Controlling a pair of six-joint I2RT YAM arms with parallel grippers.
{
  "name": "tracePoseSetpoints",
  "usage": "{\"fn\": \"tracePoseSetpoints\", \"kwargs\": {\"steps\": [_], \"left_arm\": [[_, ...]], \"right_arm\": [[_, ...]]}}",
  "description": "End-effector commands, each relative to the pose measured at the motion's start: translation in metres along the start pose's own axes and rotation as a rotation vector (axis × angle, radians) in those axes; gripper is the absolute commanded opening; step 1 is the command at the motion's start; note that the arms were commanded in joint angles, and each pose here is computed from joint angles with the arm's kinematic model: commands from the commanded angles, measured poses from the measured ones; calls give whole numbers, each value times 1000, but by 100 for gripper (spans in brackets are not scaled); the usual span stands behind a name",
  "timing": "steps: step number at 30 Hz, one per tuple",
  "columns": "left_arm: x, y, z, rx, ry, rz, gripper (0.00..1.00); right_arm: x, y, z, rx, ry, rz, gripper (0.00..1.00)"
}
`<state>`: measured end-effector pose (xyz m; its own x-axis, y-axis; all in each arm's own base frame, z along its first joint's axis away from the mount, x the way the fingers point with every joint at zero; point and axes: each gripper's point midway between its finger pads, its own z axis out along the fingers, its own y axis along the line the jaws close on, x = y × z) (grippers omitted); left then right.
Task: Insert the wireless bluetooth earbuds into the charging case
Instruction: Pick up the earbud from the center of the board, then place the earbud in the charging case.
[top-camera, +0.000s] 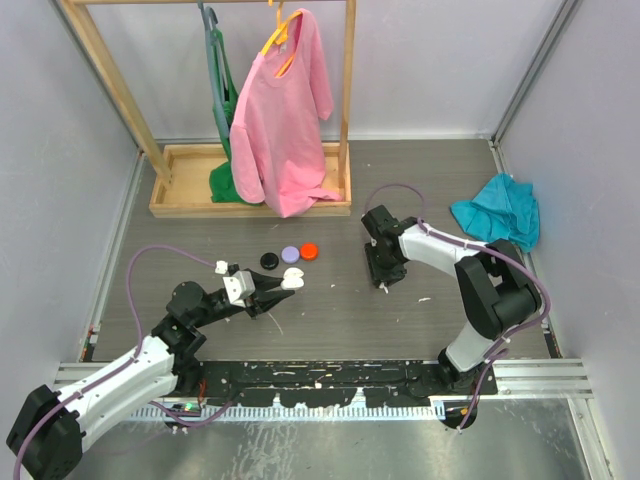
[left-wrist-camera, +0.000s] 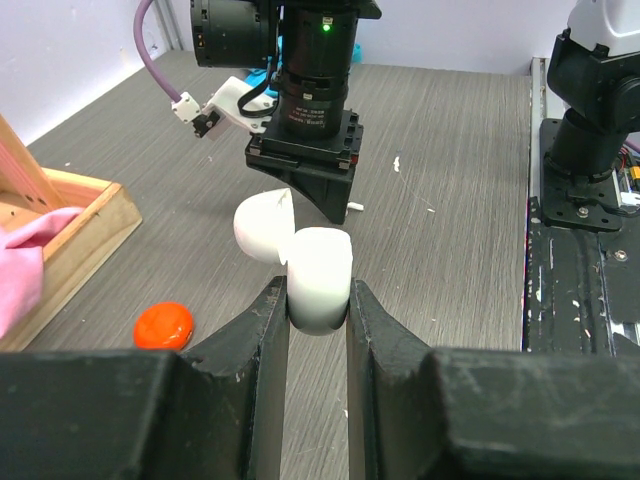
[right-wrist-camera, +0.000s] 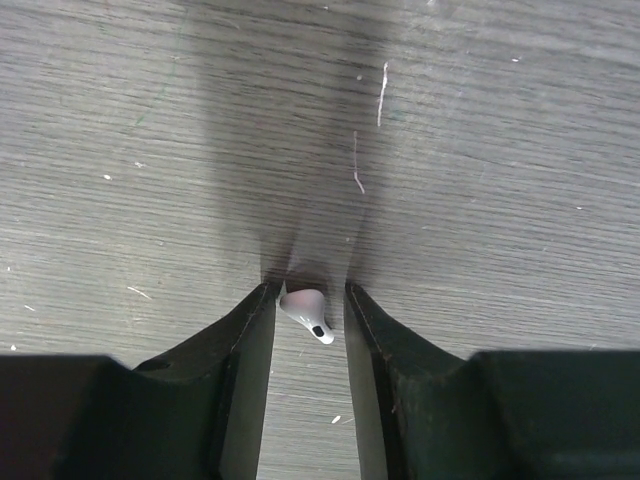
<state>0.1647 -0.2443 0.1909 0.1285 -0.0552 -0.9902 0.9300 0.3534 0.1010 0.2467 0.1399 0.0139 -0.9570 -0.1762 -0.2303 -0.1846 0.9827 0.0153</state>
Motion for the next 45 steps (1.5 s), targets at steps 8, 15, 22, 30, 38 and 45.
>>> {"fn": "tracePoseSetpoints", "kwargs": {"steps": [8,15,22,30,38,45], "left_arm": [[-21,2,5,6,-55,38,0],[-21,3,4,-5,-55,38,0],[-20,7,3,-32,-54,39,0],[-24,9,0,-53,-73,53,0],[-26,10,-3,-66,-84,65,0],[-27,11,-3,-69,-89,68,0]], "right_arm": [[1,-4,3,14,1,-1,27],[-16,4,-24,-21,-121,16,22],[-56,34,-80,-118,-377,0,20],[-87,90,-160,-272,-729,-53,19],[-86,138,-228,-493,-1008,-81,19],[-65,168,-270,-704,-1179,-115,17]]}}
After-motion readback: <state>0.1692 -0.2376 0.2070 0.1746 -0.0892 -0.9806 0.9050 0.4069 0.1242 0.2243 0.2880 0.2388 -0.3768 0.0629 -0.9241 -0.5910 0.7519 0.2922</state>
